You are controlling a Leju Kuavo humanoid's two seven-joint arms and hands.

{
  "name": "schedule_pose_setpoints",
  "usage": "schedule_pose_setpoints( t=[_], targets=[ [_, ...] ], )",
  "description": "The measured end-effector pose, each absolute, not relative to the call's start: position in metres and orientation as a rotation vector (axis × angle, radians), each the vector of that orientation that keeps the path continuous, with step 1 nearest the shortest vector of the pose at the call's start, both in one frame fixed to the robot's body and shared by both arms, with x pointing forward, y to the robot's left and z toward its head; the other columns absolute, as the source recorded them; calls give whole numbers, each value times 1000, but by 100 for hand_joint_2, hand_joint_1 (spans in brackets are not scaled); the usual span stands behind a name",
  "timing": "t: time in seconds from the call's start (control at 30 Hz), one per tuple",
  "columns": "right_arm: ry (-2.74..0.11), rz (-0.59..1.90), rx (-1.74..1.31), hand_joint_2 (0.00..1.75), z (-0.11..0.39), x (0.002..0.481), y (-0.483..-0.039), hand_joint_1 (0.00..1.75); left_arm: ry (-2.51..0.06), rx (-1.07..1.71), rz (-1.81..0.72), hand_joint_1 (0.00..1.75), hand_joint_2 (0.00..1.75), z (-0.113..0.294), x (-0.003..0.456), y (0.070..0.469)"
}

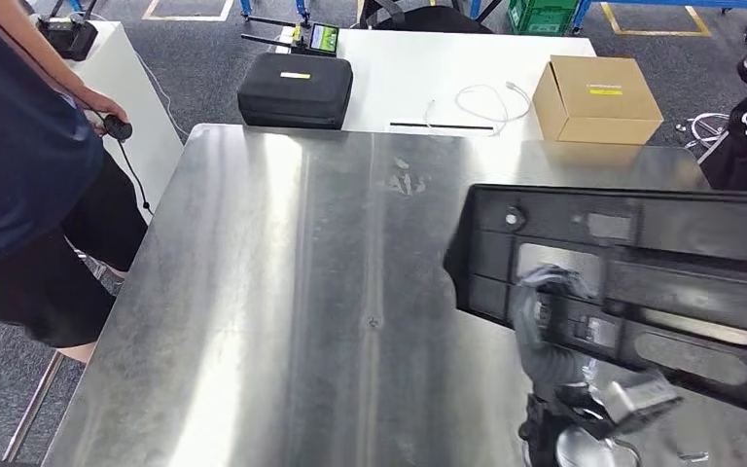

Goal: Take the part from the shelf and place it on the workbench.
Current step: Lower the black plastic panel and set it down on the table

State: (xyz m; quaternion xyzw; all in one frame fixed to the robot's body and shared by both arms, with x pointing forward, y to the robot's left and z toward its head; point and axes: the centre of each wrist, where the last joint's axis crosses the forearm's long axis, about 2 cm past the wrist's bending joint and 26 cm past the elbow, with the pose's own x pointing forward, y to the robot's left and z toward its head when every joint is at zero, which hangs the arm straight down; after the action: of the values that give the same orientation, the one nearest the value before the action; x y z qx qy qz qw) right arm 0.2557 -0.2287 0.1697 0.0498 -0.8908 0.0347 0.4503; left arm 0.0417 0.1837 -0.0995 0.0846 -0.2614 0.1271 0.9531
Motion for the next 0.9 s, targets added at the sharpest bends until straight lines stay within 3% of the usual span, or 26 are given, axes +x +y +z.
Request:
schedule_pose_setpoints(
  t=[0.27, 0.57, 0.9],
  targets=[
    [-2022, 249, 220, 175, 151, 299, -175, 175, -531, 177, 242, 0, 175, -99, 44, 184],
    [-1939, 444, 72, 175, 143, 326, -141, 175, -500, 159, 228, 0, 175, -99, 46, 184],
    [-1812, 570, 103, 175, 113, 324, -110, 175, -511, 150, 195, 0, 175, -99, 47, 183]
  ],
)
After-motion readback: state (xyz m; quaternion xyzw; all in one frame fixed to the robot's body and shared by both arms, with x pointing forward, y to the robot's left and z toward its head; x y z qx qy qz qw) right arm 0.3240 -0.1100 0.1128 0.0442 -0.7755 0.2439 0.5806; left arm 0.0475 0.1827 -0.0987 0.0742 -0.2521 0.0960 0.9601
